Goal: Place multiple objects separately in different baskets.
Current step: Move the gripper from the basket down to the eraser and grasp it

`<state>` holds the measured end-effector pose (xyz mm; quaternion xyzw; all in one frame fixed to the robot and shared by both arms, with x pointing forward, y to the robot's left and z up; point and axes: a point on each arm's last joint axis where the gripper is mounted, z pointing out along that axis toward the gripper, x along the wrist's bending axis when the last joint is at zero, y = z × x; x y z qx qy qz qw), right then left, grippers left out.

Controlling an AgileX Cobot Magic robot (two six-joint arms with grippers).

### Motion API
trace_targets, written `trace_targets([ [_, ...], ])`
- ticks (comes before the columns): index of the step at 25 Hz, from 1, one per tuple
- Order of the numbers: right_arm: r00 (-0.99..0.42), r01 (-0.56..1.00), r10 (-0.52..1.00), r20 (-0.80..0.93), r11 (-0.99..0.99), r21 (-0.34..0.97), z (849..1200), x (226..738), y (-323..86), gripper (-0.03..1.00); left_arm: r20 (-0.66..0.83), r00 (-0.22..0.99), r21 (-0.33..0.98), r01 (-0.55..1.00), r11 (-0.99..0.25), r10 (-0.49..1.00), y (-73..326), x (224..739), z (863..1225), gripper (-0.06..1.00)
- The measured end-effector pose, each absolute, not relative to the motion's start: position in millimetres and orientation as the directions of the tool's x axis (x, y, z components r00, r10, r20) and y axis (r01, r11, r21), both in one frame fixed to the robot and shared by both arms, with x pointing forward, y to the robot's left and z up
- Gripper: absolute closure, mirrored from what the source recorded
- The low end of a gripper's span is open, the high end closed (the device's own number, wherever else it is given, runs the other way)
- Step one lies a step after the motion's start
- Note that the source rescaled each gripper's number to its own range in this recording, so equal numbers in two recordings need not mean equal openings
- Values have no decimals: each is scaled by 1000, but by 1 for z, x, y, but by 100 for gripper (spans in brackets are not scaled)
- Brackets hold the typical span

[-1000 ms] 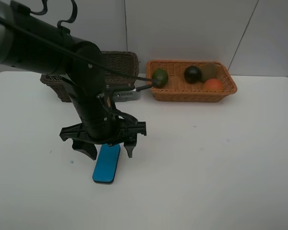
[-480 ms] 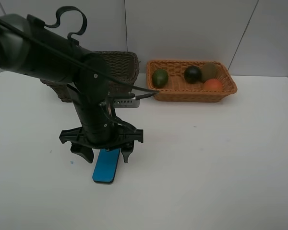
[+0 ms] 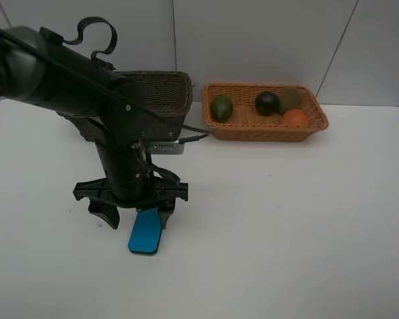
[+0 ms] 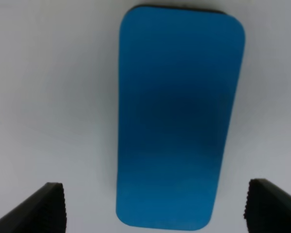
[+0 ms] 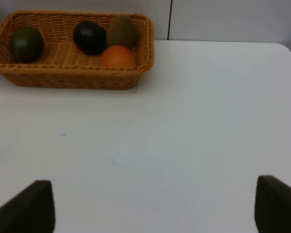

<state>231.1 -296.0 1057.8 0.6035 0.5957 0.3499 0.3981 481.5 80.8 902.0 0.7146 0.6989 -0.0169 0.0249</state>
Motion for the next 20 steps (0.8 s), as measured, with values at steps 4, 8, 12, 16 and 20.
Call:
trace_targets([
  [4, 45, 440, 998, -52, 27, 897, 1058, 231, -296, -3, -84, 8, 27, 1000, -6, 996, 85, 479, 894, -2],
  [8, 45, 440, 998, -52, 27, 897, 1058, 231, -296, -3, -115, 3, 47, 999, 2, 993, 84, 478, 891, -2],
  [12, 45, 440, 998, -52, 27, 897, 1058, 231, -296, -3, -131, 11, 65, 998, -2, 991, 83, 480, 891, -2],
  [16, 45, 440, 998, -52, 27, 897, 1058, 231, -296, -3, -128, 10, 62, 998, -2, 992, 82, 480, 888, -2],
  [20, 45, 440, 998, -52, 27, 897, 1058, 231, -296, -3, -118, 7, 49, 999, -1, 993, 82, 480, 882, -2],
])
